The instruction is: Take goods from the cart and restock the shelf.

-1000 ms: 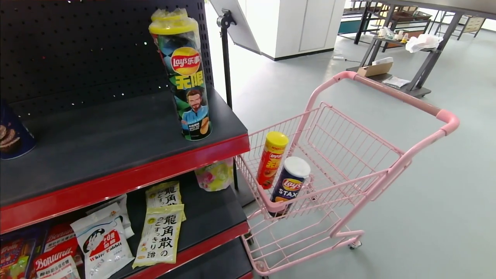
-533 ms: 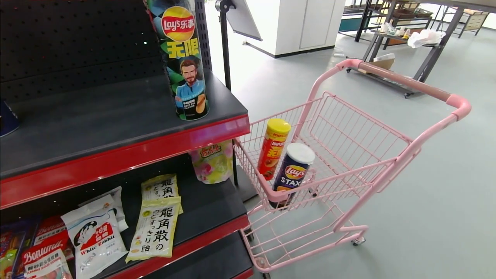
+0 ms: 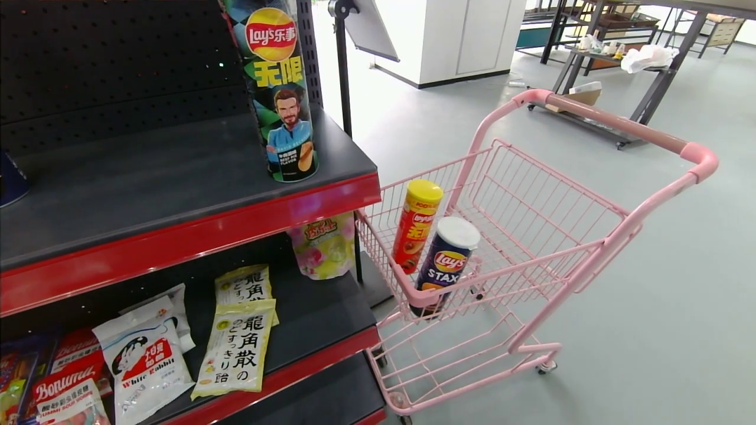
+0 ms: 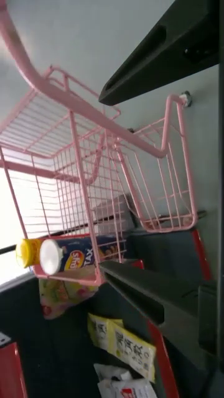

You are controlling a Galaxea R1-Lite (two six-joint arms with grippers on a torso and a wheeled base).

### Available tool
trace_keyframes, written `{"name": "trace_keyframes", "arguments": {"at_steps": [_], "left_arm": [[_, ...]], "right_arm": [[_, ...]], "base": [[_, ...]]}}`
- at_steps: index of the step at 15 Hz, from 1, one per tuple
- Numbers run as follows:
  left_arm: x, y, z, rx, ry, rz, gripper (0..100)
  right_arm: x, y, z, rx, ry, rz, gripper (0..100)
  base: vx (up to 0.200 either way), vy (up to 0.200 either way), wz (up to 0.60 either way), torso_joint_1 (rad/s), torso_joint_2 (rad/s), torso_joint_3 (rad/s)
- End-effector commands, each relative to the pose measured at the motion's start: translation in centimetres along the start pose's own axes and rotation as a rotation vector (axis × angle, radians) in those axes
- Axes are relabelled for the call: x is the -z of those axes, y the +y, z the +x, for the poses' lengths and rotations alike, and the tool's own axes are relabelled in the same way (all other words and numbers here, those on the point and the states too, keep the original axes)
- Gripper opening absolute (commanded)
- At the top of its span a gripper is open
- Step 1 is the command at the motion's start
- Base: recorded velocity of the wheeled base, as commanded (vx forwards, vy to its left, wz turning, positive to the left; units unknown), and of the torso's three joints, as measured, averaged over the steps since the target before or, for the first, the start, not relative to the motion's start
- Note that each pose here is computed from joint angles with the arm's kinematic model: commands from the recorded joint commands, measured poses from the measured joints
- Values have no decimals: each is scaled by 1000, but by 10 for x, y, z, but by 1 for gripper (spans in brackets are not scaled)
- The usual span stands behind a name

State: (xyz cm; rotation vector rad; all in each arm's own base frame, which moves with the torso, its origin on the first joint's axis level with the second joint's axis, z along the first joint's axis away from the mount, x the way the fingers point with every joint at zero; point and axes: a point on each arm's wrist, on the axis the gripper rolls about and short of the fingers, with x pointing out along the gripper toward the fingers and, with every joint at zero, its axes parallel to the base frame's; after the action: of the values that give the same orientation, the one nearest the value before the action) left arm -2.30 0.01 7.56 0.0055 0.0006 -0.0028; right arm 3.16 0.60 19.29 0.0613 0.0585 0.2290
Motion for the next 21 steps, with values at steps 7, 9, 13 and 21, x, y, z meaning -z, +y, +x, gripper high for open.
{"name": "trace_keyframes", "arguments": {"at_steps": [7,9,13,21], "left_arm": [[0,0,0,0,1,1,100],[0,0,0,0,1,1,100],[0,0,0,-1,1,1,100],[0,0,0,0,1,1,100]], "right_arm": [[32,-4,189,-493,393,-10,100],[37,-1,205,-549,400,-57,100],[38,12,243,-642,384,-70,100],[66,17,285,-697,334,-89,100]], "base": [[0,0,0,0,0,0],[0,0,0,0,0,0],[0,0,0,0,0,0],[0,0,0,0,0,0]]}}
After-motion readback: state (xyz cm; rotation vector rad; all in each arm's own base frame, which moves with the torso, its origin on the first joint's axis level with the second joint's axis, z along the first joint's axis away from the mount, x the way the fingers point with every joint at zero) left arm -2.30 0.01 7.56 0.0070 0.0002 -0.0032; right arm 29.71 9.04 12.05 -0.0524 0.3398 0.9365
